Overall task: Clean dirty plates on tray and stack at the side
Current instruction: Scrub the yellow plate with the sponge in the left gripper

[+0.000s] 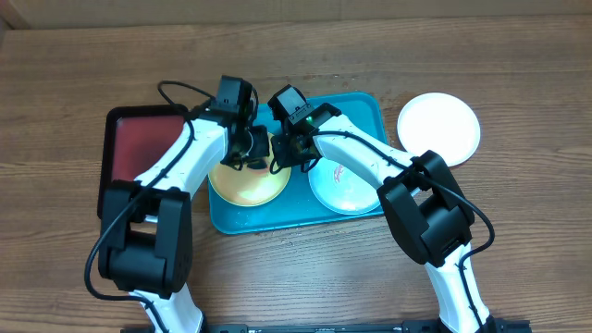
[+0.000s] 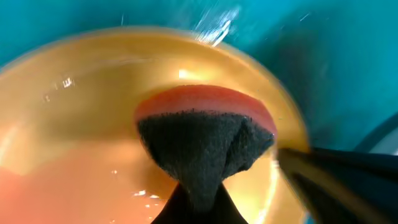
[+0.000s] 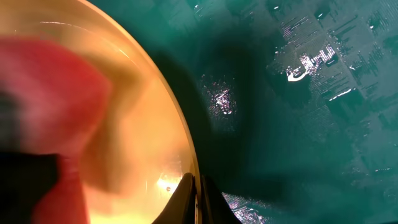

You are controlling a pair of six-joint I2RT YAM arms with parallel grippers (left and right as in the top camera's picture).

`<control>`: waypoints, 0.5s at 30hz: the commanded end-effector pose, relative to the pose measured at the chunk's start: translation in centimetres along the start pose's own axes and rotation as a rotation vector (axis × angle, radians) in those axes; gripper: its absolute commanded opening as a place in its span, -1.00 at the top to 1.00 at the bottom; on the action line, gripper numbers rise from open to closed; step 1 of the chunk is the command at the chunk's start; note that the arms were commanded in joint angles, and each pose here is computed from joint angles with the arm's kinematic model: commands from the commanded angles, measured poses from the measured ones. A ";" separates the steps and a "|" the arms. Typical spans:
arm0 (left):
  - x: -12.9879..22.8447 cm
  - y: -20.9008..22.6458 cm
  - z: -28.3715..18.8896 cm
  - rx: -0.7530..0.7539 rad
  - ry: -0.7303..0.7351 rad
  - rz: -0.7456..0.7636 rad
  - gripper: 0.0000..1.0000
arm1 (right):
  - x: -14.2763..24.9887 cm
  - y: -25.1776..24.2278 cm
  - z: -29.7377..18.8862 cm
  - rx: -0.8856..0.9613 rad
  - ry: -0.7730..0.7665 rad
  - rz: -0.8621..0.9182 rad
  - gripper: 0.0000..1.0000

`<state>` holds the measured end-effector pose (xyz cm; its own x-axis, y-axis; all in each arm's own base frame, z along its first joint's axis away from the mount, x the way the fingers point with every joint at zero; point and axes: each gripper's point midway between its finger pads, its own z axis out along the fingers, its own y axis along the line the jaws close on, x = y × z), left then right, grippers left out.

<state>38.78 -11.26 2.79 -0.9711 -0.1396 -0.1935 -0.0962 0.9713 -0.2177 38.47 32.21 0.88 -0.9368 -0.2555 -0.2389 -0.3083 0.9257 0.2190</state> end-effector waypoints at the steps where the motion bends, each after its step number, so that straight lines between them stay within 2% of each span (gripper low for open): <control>1: 1.2 2.0 1.8 -0.092 0.026 0.019 0.92 | 2.6 -2.6 2.8 0.090 0.081 0.002 0.92; 7: 1.3 6.0 3.2 -0.290 0.017 0.021 0.92 | 2.6 -2.6 2.8 0.090 0.082 0.002 0.92; 12: 1.6 11.0 2.4 -0.589 0.014 0.052 0.92 | 2.7 -2.6 2.8 0.093 0.088 0.002 0.92; 15: 1.6 12.8 0.9 -0.715 0.000 0.053 0.91 | 2.7 -2.6 2.8 0.092 0.087 0.002 0.92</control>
<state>38.37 -5.55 0.61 -0.9658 -0.1115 -0.2340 -0.1498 0.9768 0.1529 38.40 32.16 0.83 -0.9375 -0.2560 -0.2356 -0.3076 0.9263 0.2175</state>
